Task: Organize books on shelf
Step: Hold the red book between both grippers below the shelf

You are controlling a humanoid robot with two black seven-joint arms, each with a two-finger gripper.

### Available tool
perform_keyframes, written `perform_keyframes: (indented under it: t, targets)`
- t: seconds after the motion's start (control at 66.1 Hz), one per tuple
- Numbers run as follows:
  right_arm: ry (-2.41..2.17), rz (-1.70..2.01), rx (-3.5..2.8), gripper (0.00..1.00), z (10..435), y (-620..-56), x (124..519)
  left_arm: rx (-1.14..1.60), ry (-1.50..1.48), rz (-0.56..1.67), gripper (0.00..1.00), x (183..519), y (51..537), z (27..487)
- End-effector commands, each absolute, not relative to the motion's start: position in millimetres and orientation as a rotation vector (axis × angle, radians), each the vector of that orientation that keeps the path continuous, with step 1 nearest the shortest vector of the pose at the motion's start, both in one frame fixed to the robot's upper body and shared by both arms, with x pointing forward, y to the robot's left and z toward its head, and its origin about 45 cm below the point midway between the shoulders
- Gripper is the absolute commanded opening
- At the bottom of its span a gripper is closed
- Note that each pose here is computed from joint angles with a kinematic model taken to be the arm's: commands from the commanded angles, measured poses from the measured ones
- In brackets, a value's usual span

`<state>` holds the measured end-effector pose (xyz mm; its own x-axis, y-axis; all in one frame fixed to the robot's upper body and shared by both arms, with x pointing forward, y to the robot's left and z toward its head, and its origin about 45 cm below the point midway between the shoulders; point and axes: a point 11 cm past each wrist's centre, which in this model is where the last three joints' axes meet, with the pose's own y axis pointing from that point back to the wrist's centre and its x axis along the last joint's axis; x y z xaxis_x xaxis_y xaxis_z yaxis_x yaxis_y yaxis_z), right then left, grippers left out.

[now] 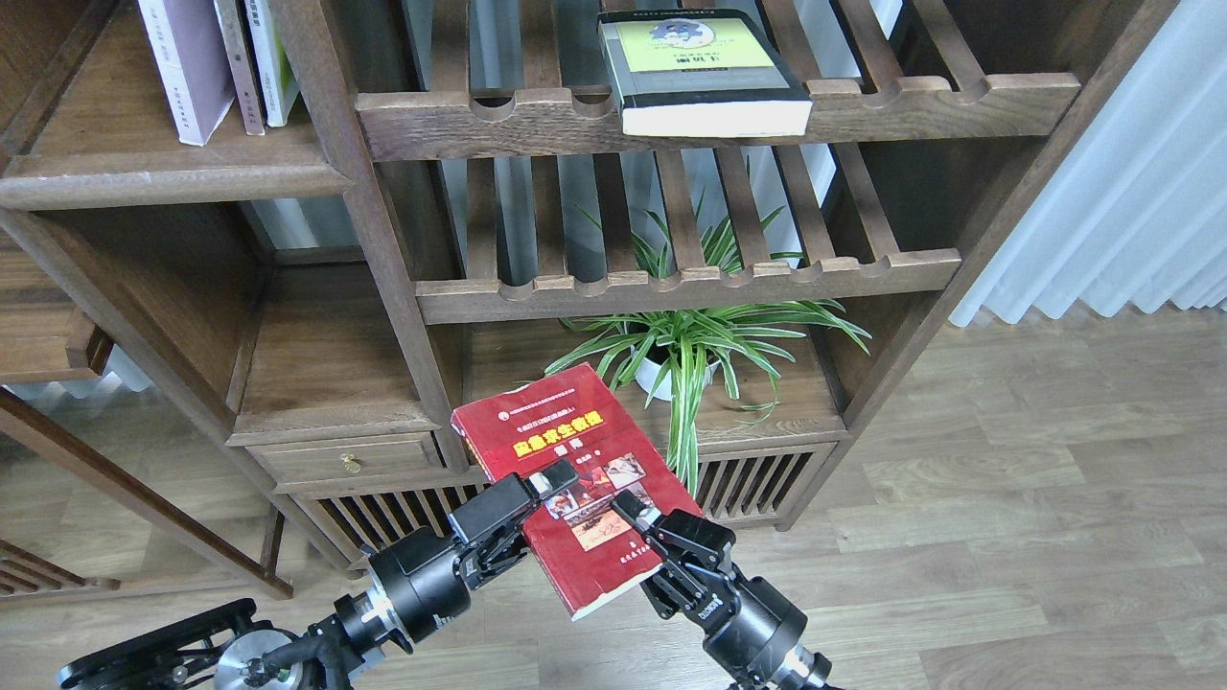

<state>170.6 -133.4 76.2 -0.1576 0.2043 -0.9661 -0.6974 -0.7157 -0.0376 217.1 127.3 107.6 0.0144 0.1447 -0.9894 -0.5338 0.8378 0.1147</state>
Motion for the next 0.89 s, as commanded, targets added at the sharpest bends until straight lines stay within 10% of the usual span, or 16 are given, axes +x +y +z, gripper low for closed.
perform_keyframes:
  t: [0.0, 0.575, 0.711, 0.878]
  targets:
    - [0.569, 1.928, -1.51, 0.1, 76.4, -132.8, 170.9, -0.331, 1.468, 0.543, 0.97, 217.0, 127.5, 107.8]
    - [0.563, 1.927, -1.52, 0.11, 77.4, -131.6, 172.2, -0.339, 1.471, 0.544, 0.55, 215.7, 125.8, 108.2]
    - [0.562, 1.925, -1.523, 0.11, 78.0, -131.4, 173.2, -0.335, 1.474, 0.541, 0.16, 214.0, 125.0, 107.6]
    - [0.56, 1.925, -1.52, 0.13, 78.2, -131.0, 173.3, -0.335, 1.474, 0.542, 0.08, 213.7, 124.9, 107.4]
